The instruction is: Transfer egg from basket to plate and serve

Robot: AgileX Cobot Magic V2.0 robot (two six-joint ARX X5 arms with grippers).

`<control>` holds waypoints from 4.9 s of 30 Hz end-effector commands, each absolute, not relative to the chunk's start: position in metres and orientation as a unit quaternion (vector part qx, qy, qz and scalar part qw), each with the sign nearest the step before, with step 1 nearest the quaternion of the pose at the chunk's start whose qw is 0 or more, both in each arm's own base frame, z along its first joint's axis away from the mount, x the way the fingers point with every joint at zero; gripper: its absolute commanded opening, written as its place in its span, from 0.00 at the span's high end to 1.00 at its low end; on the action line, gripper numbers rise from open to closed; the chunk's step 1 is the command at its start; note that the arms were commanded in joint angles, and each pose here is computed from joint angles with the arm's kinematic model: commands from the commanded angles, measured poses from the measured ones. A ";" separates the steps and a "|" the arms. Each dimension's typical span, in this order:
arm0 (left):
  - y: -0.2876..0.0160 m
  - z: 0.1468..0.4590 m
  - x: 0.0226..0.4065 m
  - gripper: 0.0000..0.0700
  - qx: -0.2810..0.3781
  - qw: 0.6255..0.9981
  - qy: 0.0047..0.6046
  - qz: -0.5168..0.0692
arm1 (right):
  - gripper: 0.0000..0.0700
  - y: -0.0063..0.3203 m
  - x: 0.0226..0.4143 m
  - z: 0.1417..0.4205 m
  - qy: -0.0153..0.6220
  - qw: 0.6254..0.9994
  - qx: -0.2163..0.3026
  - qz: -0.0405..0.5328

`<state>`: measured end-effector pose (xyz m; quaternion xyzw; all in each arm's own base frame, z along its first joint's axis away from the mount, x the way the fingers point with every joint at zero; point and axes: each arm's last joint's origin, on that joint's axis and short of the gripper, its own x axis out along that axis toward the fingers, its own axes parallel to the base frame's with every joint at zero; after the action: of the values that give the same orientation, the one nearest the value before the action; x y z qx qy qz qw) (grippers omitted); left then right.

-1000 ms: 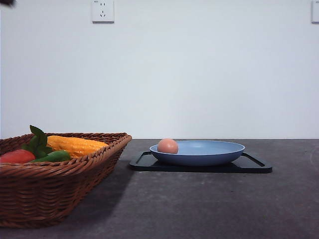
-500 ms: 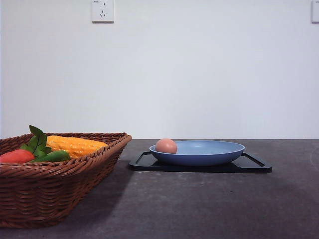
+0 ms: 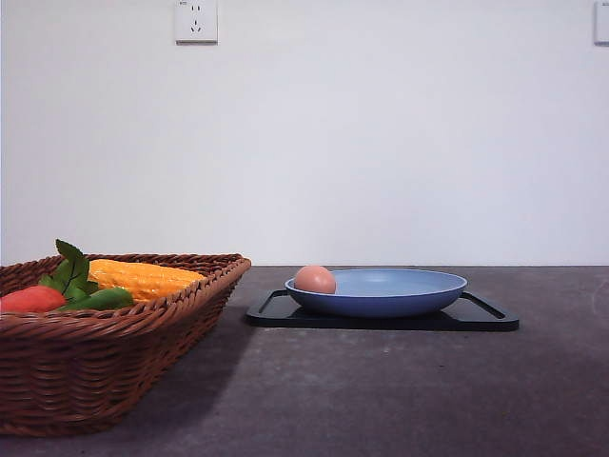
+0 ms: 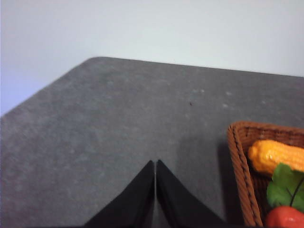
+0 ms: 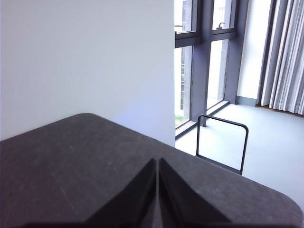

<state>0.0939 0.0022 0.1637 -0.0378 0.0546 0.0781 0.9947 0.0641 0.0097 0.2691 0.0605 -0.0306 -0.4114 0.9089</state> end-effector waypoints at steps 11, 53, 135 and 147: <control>-0.003 0.146 0.096 1.00 -0.055 0.994 0.094 -0.010 | 1.00 0.009 0.063 0.273 -0.037 0.908 0.073 -0.411; -0.003 0.146 0.096 1.00 -0.085 0.992 0.094 -0.007 | 1.00 0.035 0.089 0.221 0.032 0.998 -0.015 0.045; -0.003 0.146 0.096 1.00 -0.085 0.992 0.094 -0.007 | 1.00 -0.011 0.092 0.156 0.052 0.960 -0.016 -0.275; -0.003 0.146 0.096 1.00 -0.085 0.992 0.094 -0.007 | 1.00 0.009 0.097 0.165 0.014 0.992 0.108 0.070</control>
<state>0.0948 -0.0029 0.1560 -0.0842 0.0790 -0.0060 0.9933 0.0968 0.0056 0.1649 0.0789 0.0136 0.0148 0.9967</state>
